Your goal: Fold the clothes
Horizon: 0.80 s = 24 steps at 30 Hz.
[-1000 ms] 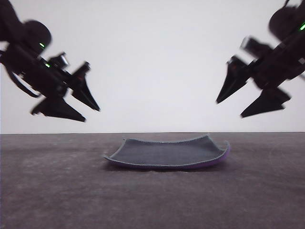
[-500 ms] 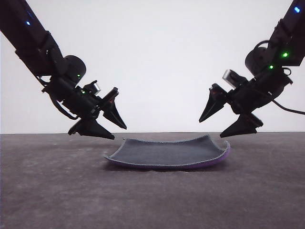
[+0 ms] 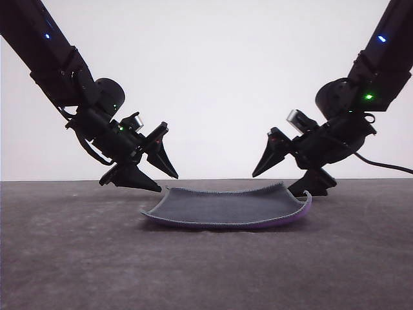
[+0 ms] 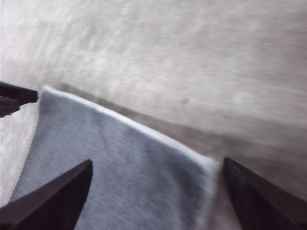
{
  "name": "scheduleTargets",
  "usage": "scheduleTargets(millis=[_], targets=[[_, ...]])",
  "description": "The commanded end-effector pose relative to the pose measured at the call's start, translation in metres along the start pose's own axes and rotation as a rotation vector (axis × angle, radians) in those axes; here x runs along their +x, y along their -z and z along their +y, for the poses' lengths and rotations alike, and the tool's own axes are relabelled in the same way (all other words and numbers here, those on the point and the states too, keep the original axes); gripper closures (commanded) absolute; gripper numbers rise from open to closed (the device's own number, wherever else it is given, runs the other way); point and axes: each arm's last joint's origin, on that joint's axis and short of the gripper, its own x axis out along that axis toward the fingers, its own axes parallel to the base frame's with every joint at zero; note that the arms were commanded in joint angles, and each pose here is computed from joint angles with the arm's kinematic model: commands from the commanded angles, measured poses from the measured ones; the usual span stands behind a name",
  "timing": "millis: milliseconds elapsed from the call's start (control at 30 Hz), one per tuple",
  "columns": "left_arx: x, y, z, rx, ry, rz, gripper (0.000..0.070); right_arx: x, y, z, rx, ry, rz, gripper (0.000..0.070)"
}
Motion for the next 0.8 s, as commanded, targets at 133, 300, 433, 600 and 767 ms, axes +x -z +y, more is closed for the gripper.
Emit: scheduleTargets(millis=[133, 300, 433, 600, 767], targets=[[0.013, 0.002, -0.004, 0.012, 0.017, 0.014, 0.0387, 0.011, 0.002, -0.004, 0.018, 0.002, 0.011, 0.0151], [0.016, 0.003, -0.008, 0.025, 0.011, 0.014, 0.0387, 0.009, 0.002, -0.006, 0.022, 0.005, 0.010, 0.0151], [0.019, 0.004, -0.006, 0.023, -0.048, 0.007, 0.0386, 0.009, 0.002, -0.007, 0.023, 0.005, 0.010, 0.0151], [0.024, 0.006, -0.004, 0.026, -0.048, 0.001, 0.0386, 0.009, 0.002, -0.007, 0.020, 0.006, 0.009, 0.0151], [0.029, 0.007, -0.003, 0.027, -0.020, -0.002, 0.0387, 0.009, 0.002, -0.007, 0.018, 0.006, 0.009, 0.0197]])
